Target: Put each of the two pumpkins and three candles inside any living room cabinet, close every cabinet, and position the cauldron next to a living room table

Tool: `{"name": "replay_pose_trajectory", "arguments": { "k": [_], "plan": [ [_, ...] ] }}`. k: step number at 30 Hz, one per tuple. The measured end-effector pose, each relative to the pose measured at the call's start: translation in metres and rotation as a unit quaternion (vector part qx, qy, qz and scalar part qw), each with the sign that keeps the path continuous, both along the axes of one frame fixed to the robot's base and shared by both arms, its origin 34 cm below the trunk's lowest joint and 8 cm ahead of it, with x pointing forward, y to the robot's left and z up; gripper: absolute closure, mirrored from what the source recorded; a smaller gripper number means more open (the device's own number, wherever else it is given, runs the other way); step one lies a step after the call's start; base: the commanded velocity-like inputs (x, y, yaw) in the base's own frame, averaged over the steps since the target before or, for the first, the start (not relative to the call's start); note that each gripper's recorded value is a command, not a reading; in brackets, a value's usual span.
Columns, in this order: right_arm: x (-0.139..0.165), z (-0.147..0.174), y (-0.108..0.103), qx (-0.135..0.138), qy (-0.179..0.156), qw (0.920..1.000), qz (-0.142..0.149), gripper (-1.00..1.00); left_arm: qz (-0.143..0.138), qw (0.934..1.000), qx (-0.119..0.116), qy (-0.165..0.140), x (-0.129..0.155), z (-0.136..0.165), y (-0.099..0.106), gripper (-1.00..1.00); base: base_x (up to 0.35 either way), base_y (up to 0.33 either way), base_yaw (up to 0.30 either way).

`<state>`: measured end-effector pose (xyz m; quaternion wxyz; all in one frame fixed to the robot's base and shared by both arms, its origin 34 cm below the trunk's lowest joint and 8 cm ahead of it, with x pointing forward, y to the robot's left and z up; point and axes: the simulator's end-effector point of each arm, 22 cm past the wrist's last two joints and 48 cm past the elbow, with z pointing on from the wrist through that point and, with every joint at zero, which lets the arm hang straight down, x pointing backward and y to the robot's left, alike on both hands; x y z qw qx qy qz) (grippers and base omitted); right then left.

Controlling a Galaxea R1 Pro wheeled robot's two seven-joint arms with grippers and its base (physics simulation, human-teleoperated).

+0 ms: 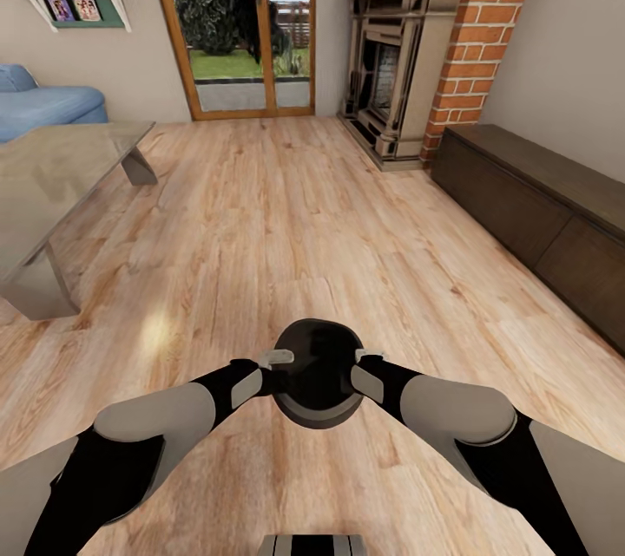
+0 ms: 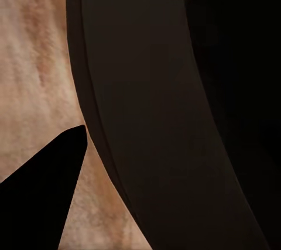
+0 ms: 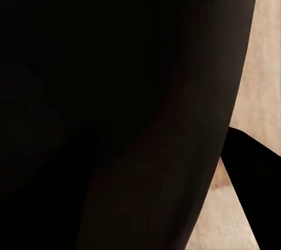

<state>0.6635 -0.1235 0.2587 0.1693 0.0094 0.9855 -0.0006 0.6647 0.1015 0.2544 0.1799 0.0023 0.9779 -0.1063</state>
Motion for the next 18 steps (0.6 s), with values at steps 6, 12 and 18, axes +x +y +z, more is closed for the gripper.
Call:
{"name": "replay_pose_trajectory", "arguments": {
  "k": [6,12,18],
  "plan": [
    [0.0003,0.0003,0.0003,-0.001,-0.001,1.0000,0.000,1.00,0.001,1.0000,-0.001,-0.001,0.0002,-0.0001,0.0005,1.00,0.000,0.001,0.000],
    [0.0006,0.0005,0.0001,-0.001,-0.001,1.0000,0.001,1.00,0.001,1.0000,-0.001,-0.001,0.0004,0.0000,0.0002,1.00,0.000,0.000,0.000],
    [0.0006,0.0002,0.0000,-0.001,-0.001,1.0000,0.001,1.00,0.001,1.0000,-0.001,-0.001,0.0004,0.0000,0.0001,1.00,-0.070,0.151,0.000]
  ]
}}
